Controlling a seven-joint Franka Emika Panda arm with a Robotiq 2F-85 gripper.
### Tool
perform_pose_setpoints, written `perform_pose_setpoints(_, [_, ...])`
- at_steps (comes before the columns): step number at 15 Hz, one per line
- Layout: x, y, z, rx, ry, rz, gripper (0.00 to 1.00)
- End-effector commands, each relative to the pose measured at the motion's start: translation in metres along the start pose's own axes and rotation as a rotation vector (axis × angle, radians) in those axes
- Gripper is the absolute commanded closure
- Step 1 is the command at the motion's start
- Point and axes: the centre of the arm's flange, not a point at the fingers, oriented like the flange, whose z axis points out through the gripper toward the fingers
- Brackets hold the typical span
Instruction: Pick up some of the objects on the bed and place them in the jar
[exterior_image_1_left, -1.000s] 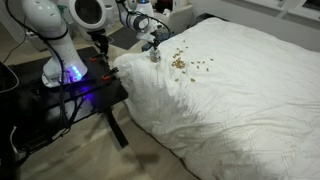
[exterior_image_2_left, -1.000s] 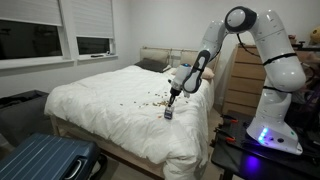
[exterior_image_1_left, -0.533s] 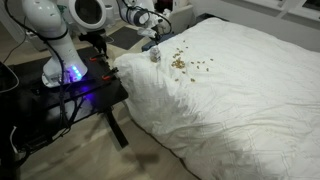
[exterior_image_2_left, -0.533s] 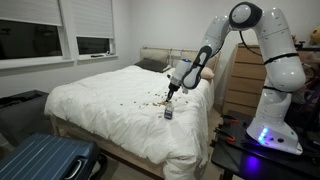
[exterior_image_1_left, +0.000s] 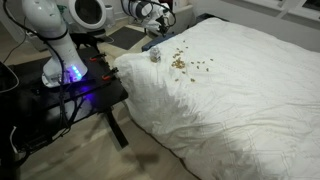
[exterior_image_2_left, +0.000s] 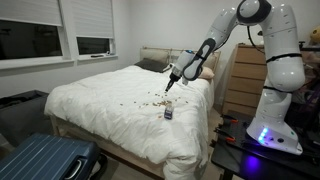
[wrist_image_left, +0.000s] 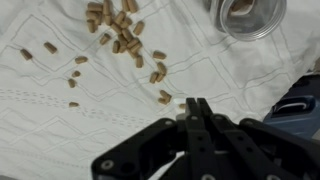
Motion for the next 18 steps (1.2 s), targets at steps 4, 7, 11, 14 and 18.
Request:
perform_pose_setpoints(4, [-0.007,0.055,-0.039,-0.105,0.012,0.158,0.37])
perform_pose_setpoints(7, [-0.014,0.073,-0.042,-0.120,-0.027,0.215,0.15])
perform_pose_setpoints(11, [-0.023,0.078,-0.040,-0.067,-0.173,0.259,0.00])
perform_pose_setpoints(14, [-0.025,0.073,-0.041,-0.038,-0.245,0.271,0.00])
perform_pose_setpoints(18, [-0.034,0.068,-0.031,-0.026,-0.310,0.255,0.00])
